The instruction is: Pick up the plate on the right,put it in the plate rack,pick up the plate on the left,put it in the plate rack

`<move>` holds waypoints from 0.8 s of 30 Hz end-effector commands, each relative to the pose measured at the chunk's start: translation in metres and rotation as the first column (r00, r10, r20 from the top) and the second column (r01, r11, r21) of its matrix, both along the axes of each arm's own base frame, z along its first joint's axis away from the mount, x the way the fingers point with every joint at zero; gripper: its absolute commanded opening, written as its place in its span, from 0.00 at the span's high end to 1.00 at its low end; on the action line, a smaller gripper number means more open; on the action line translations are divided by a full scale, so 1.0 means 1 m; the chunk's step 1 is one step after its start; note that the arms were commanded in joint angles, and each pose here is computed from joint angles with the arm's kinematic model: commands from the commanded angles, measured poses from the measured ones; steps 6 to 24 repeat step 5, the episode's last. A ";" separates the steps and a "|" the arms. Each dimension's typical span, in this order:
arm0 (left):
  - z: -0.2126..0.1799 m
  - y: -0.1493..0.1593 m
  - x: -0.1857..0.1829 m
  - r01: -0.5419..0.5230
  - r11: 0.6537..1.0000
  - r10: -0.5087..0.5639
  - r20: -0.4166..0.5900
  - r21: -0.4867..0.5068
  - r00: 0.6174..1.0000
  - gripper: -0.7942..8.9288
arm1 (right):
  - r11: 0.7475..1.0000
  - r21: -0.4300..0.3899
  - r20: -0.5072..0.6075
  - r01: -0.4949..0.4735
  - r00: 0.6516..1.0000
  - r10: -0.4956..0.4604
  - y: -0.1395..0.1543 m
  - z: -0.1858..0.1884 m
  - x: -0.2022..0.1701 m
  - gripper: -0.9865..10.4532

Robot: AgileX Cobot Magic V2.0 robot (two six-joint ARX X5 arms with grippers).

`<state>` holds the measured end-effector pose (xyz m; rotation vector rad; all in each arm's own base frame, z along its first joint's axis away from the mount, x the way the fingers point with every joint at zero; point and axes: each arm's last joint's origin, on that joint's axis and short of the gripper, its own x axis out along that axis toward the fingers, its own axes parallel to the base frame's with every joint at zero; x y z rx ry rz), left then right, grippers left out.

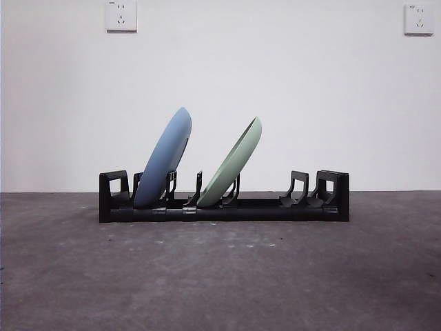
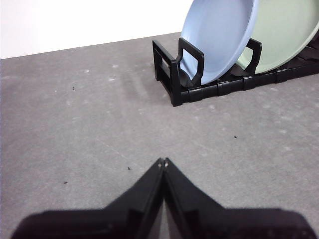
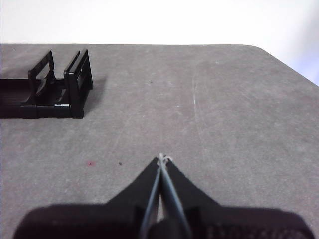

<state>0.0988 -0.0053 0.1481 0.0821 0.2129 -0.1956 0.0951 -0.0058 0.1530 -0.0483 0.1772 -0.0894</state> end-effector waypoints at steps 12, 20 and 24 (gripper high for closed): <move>-0.003 0.000 0.000 -0.007 1.000 0.007 -0.005 -0.006 1.000 0.92 | 1.000 0.013 -0.002 0.000 1.000 0.000 0.000 -0.003 0.000 0.91; -0.003 0.000 0.000 -0.007 1.000 0.007 -0.005 -0.006 1.000 0.92 | 1.000 0.013 -0.002 0.000 1.000 0.000 0.000 -0.003 0.000 0.91; -0.003 0.000 0.000 -0.007 1.000 0.007 -0.005 -0.006 1.000 0.92 | 1.000 0.013 -0.002 0.000 1.000 0.000 0.000 -0.003 0.000 0.91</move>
